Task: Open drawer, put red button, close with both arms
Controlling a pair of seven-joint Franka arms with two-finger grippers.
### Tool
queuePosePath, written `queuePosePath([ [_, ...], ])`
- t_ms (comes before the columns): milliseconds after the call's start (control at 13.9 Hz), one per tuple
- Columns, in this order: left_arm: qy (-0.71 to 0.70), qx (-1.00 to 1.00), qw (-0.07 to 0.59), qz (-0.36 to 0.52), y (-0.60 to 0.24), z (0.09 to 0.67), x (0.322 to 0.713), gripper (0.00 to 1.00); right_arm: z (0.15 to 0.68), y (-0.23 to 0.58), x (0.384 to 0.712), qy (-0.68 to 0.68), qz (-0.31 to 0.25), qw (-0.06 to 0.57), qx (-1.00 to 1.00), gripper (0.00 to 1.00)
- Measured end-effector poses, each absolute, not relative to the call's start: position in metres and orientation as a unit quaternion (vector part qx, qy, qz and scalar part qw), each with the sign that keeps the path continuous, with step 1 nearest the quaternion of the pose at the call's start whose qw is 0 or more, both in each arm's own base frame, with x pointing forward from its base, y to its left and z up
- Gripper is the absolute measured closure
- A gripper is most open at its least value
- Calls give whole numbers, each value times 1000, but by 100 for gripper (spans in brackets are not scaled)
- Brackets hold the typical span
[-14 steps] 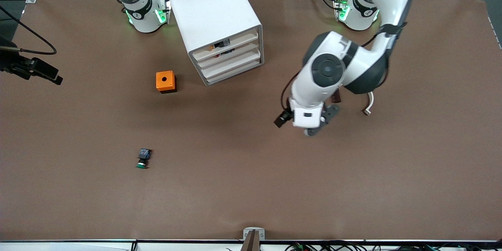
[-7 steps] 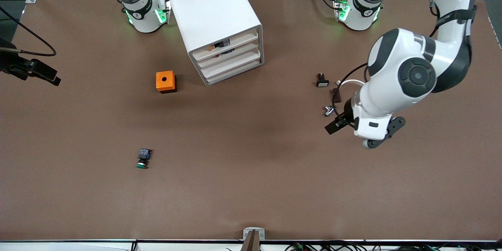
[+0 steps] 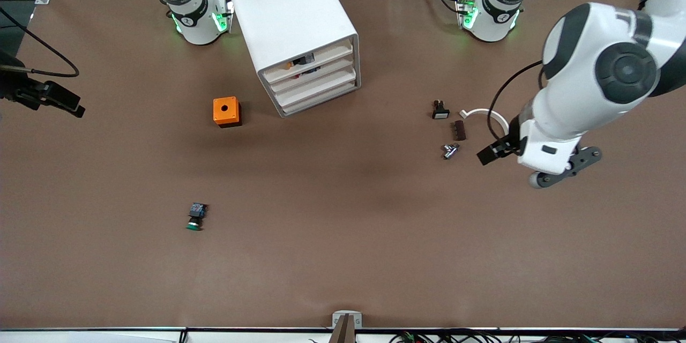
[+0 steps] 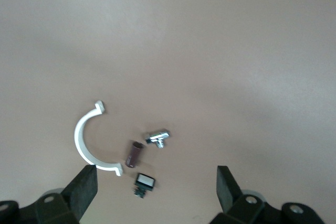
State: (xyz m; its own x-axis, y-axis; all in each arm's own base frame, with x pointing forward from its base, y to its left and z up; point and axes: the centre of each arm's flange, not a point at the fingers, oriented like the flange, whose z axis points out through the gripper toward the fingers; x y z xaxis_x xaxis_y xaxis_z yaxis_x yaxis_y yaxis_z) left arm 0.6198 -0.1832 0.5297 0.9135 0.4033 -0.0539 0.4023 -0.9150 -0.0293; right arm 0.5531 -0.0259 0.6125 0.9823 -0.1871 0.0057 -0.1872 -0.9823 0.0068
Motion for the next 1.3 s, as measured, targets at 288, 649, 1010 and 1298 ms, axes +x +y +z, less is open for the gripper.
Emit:
queuePosePath([
  [288, -170, -985, 1, 9, -146, 568, 614, 0, 613, -26, 553, -94, 3, 4, 996, 0],
  [649, -136, -990, 7, 21, -112, 597, 597, 0, 613, -29, 554, -96, 9, 4, 995, 0],
  [1010, -92, -995, 8, 30, -69, 609, 590, 0, 606, -39, 560, -102, 37, 3, 994, 0],
  [1298, -72, -997, 5, 16, -73, 623, 557, 0, 610, -23, 547, -89, 42, 4, 995, 0],
])
